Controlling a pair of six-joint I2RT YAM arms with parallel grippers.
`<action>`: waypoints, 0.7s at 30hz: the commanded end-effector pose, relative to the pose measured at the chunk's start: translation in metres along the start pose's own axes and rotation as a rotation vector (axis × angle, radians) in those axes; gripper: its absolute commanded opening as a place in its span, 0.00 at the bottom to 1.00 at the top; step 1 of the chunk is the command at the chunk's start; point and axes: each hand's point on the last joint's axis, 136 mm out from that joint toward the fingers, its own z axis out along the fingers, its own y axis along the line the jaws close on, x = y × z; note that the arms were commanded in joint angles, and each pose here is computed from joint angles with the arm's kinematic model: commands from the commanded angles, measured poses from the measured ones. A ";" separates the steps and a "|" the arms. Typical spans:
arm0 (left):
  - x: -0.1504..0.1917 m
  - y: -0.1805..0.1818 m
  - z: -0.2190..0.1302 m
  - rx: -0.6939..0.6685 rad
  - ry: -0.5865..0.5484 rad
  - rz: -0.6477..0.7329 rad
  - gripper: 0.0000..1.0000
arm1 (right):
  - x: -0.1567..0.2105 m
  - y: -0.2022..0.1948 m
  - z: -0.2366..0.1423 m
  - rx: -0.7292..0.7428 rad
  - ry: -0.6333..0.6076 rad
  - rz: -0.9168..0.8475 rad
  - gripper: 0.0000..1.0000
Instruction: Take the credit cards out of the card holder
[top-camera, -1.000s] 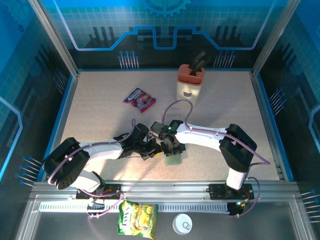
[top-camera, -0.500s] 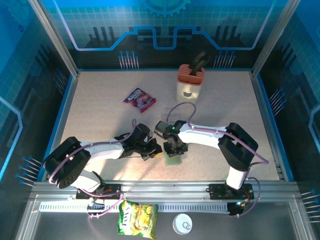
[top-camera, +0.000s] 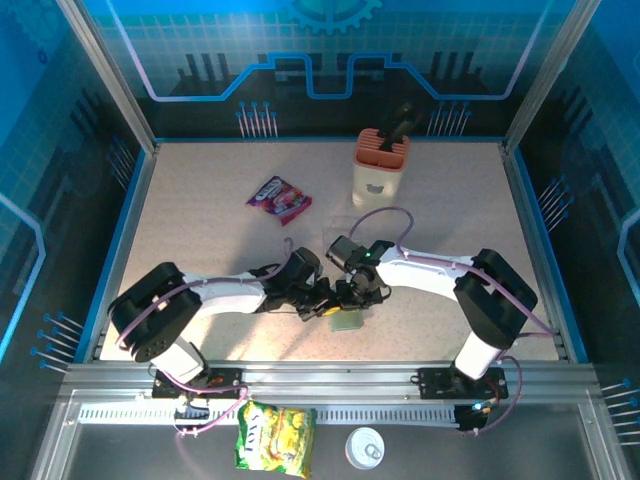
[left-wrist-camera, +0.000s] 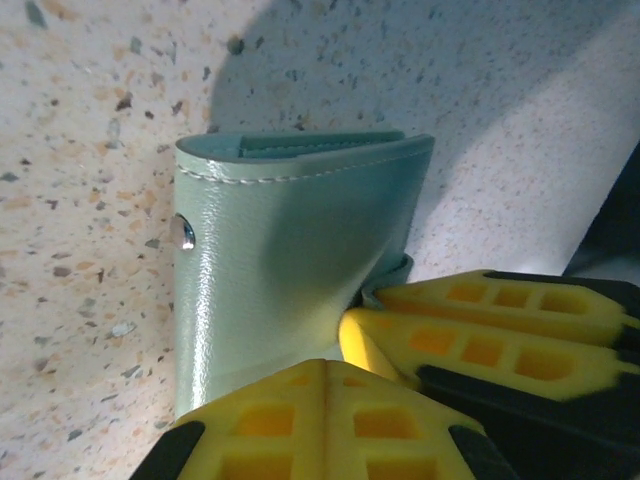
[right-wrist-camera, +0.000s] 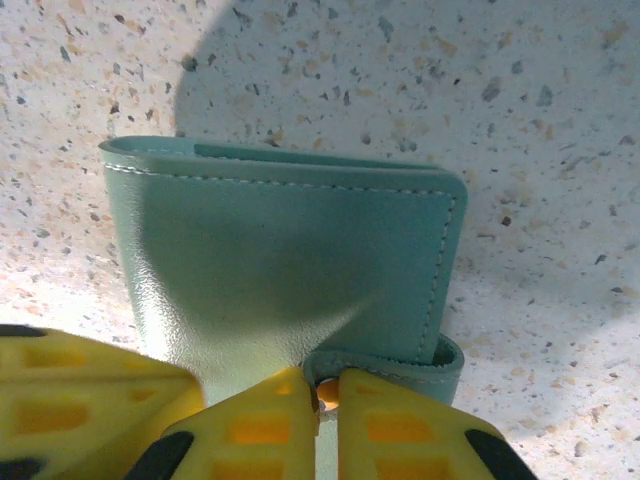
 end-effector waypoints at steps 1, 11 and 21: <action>-0.001 0.007 0.011 -0.042 -0.009 -0.043 0.00 | 0.013 -0.016 0.035 0.013 0.066 0.008 0.06; 0.000 0.077 0.022 -0.222 -0.030 -0.139 0.00 | 0.021 -0.035 0.042 -0.038 0.080 0.051 0.00; 0.005 0.123 0.033 -0.262 -0.014 -0.240 0.00 | 0.026 -0.060 0.039 -0.119 0.064 0.129 0.00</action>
